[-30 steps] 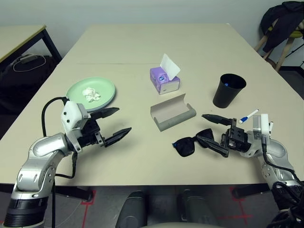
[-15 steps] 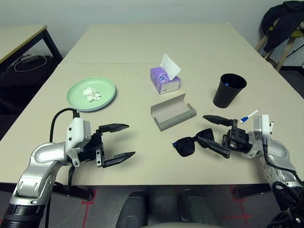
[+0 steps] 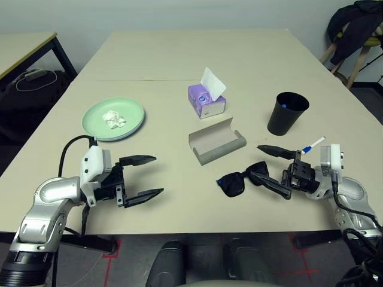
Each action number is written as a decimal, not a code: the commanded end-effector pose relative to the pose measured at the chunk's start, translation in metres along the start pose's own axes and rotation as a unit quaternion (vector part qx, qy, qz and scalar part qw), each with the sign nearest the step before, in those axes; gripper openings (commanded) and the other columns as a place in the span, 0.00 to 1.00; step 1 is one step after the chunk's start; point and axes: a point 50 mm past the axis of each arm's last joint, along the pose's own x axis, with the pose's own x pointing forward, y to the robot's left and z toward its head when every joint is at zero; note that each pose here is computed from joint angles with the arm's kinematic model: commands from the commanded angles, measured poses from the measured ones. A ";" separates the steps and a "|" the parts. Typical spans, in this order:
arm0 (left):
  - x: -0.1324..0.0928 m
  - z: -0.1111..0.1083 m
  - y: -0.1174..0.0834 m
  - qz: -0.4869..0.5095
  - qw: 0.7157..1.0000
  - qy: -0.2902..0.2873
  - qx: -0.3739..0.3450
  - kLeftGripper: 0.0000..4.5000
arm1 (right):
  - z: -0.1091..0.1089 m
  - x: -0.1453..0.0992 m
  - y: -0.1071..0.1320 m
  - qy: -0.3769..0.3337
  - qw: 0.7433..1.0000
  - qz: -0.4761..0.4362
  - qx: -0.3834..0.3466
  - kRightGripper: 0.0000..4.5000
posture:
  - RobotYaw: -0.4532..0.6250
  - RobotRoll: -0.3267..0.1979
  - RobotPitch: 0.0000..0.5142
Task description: Organize and tidy the items on the table.
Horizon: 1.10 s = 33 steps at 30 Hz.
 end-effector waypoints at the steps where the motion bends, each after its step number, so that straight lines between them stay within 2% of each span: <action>1: 0.007 -0.001 -0.005 -0.022 1.000 0.006 0.007 0.99 | 0.004 -0.004 -0.003 0.004 1.000 -0.005 -0.007 1.00 | 0.44 0.62 0.11; 9: 0.010 0.003 -0.002 -0.034 0.999 0.004 0.023 0.99 | 0.007 -0.004 -0.009 0.017 1.000 -0.017 -0.001 1.00 | 0.44 0.62 0.11; 13: 0.011 0.005 0.000 -0.037 0.999 0.003 0.026 0.99 | 0.012 -0.005 -0.023 0.073 0.989 -0.086 0.100 1.00 | 0.44 0.62 0.11; 15: 0.012 0.005 0.002 -0.039 0.999 0.002 0.029 0.99 | 0.018 -0.005 -0.031 0.075 0.982 -0.129 0.118 1.00 | 0.44 0.62 0.11; 17: 0.012 0.006 0.002 -0.040 0.999 0.001 0.029 0.99 | 0.024 -0.005 -0.036 0.079 0.979 -0.149 0.116 1.00 | 0.44 0.62 0.11; 20: 0.013 0.005 0.003 -0.042 0.999 0.003 0.029 0.99 | 0.028 -0.003 -0.042 0.131 0.969 -0.184 0.097 1.00 | 0.42 0.62 0.11; 22: 0.013 0.004 0.004 -0.043 0.999 0.009 0.026 0.99 | 0.033 0.003 -0.044 0.177 0.966 -0.160 0.100 1.00 | 0.42 0.62 0.11; 28: 0.013 0.002 0.006 -0.041 0.999 0.027 0.010 0.99 | 0.068 0.024 -0.049 0.134 0.980 -0.130 0.075 1.00 | 0.42 0.62 0.11; 33: 0.014 0.004 0.010 -0.038 0.999 0.023 0.012 0.99 | 0.092 0.042 -0.051 0.170 0.979 -0.109 0.031 1.00 | 0.41 0.62 0.10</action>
